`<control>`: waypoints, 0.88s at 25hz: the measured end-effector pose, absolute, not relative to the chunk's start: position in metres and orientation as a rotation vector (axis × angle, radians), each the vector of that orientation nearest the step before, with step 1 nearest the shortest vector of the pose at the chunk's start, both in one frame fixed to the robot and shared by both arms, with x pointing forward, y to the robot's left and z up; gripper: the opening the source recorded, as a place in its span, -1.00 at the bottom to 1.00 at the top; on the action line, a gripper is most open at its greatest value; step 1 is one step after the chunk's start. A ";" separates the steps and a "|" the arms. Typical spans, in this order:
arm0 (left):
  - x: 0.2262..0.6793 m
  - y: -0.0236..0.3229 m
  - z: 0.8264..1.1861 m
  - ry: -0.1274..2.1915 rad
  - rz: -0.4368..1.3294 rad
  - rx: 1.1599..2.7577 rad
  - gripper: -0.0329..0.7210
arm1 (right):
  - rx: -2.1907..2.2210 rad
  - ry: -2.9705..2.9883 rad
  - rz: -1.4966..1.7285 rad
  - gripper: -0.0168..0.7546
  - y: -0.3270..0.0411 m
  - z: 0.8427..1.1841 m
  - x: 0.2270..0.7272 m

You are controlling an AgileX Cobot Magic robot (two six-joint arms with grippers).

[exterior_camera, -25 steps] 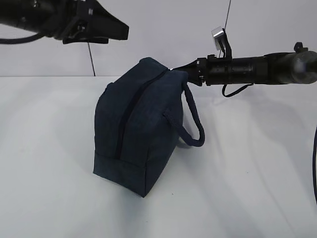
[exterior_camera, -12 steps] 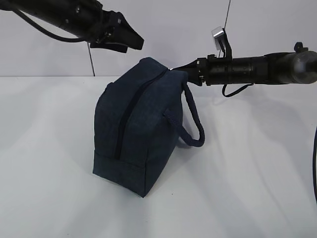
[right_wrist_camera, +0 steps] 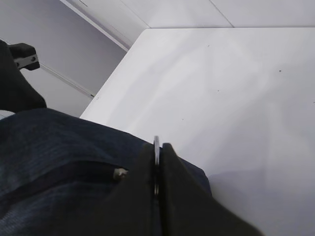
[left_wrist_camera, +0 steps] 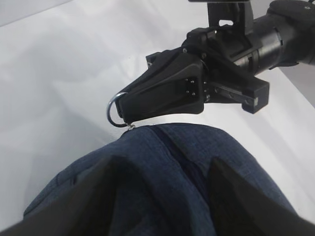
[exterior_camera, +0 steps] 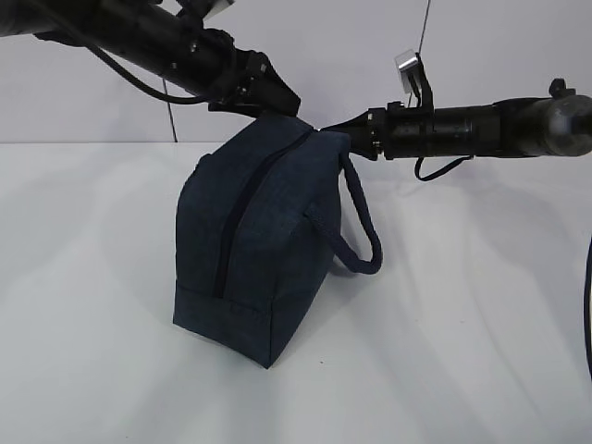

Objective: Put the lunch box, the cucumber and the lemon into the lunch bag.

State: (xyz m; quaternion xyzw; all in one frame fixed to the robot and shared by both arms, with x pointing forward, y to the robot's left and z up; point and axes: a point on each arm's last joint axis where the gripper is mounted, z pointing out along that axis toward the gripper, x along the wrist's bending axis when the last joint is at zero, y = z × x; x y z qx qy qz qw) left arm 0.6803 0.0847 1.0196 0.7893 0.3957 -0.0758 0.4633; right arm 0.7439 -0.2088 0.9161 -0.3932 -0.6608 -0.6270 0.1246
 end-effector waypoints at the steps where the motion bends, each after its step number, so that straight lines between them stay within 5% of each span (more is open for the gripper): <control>1: 0.680 0.083 1.018 0.973 -0.189 1.944 0.21 | -1.146 -1.926 -1.827 -0.94 -0.209 0.916 0.744; 4: 0.681 0.081 1.015 0.977 -0.174 1.950 0.09 | -1.146 -1.926 -1.827 -0.94 -0.209 0.916 0.744; 11: 0.682 0.080 1.015 0.978 -0.156 1.949 -0.73 | -1.146 -1.926 -1.827 -0.94 -0.209 0.916 0.744; 22: 0.681 0.079 1.018 0.962 -0.160 1.960 -0.87 | -1.146 -1.926 -1.827 -0.94 -0.209 0.916 0.744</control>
